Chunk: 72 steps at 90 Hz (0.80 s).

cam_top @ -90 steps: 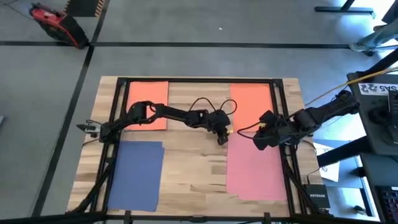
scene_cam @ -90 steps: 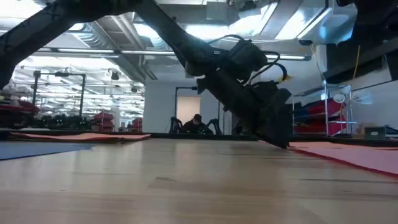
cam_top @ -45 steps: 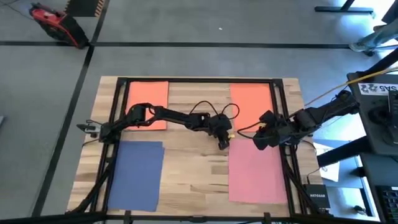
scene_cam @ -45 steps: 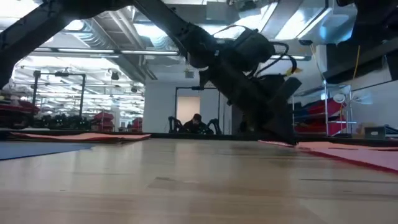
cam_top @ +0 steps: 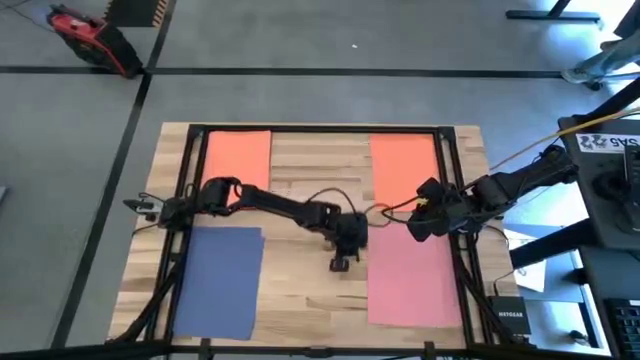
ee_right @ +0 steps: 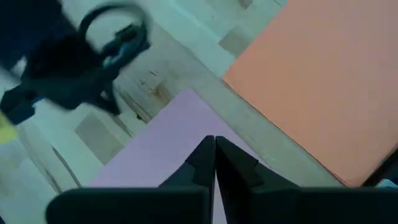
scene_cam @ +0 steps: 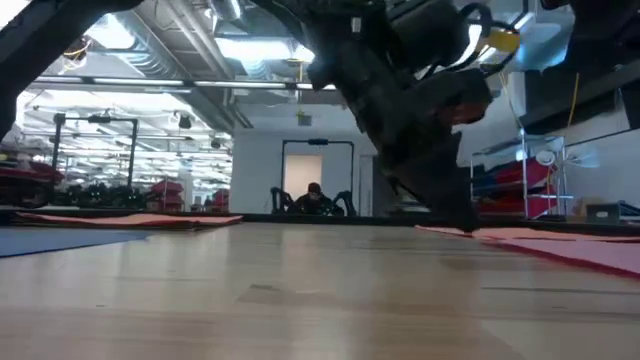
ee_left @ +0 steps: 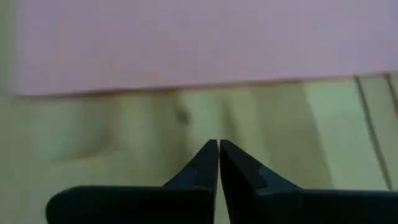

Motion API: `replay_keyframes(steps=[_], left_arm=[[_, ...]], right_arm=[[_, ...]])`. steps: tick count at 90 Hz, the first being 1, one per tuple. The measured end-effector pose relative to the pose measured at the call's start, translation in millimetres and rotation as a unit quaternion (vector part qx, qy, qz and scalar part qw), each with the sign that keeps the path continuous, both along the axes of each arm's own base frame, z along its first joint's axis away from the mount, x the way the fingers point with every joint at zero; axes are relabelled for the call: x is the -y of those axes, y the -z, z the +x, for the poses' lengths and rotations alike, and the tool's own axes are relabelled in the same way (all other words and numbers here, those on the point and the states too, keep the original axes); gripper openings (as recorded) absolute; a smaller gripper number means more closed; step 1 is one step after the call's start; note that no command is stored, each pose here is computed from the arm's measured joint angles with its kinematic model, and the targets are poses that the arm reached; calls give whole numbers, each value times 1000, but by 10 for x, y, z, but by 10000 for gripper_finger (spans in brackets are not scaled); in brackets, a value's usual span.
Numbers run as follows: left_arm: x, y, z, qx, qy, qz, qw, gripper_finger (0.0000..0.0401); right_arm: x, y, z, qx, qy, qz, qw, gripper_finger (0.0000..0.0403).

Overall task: Organize paper
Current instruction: Stack the pink colored paper on top of the pink colored paper

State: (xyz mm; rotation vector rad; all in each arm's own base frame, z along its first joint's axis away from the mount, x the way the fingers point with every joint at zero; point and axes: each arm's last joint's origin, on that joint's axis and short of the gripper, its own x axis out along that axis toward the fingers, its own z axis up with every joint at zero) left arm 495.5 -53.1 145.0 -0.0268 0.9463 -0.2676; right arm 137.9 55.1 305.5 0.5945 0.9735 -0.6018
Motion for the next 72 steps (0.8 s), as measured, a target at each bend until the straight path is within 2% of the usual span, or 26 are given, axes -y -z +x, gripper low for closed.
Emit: replay_keyframes(steps=[7,23,40,72], left_arm=[[118,29,19,12,-3,8,1000,0],[274,190,71,23,-17,-12,1000,0],[318,284,125,41,-30,-26,998,0],[326,293,194,77,-42,-37,995,0]], right_arm=[[2,2,-4,-3,0,-2,1000,0],[6,6,-15,-9,-1,-3,1000,0],[8,12,-29,-19,-3,1,1000,0],[5,4,-22,-14,-3,3,1000,0]])
